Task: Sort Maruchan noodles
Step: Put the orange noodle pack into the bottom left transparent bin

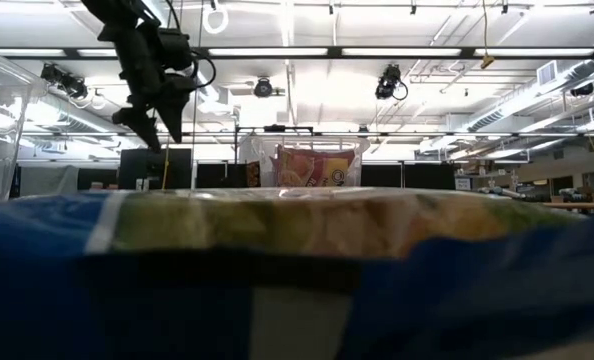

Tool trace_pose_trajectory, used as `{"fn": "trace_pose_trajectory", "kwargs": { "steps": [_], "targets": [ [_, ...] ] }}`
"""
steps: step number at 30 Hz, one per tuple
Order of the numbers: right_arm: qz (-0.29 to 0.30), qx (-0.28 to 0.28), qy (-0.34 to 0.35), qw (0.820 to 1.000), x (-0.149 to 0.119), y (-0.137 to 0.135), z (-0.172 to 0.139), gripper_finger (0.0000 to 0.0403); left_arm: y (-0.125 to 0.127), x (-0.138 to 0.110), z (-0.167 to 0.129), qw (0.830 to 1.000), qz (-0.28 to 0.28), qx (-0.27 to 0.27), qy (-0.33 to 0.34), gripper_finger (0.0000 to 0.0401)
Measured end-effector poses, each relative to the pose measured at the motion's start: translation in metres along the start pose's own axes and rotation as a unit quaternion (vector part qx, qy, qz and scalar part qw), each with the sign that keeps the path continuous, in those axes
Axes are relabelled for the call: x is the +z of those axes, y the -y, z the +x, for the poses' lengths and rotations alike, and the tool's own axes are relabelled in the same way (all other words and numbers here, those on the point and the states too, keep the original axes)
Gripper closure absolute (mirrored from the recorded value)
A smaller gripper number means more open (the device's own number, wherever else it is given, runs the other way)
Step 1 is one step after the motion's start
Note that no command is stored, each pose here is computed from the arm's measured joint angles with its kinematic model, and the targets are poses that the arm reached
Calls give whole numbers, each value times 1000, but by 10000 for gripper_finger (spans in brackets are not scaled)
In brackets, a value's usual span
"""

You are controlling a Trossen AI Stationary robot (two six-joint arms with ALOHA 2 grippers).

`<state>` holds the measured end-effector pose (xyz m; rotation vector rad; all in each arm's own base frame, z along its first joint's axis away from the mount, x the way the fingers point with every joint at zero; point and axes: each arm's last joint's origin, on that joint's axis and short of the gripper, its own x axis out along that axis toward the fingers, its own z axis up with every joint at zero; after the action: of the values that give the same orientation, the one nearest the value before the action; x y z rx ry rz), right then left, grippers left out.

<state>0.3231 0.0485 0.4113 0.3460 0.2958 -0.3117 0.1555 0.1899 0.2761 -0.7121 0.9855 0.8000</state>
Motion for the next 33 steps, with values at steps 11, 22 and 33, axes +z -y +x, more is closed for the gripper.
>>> {"fn": "trace_pose_trajectory", "kwargs": {
  "steps": [11, 22, 33],
  "targets": [
    [3, 2, -51, 999, -19, -15, -12, 192, -20, 7, 19, 998, -34, 45, -29, 103],
    [4, -5, -47, 999, -20, -16, -13, 192, -28, -17, 47, 993, -41, 90, -63, 103],
    [-10, -48, -21, 999, -17, -12, -12, 192, 20, -40, 63, 969, 166, 173, -65, 109]
  ]
}}
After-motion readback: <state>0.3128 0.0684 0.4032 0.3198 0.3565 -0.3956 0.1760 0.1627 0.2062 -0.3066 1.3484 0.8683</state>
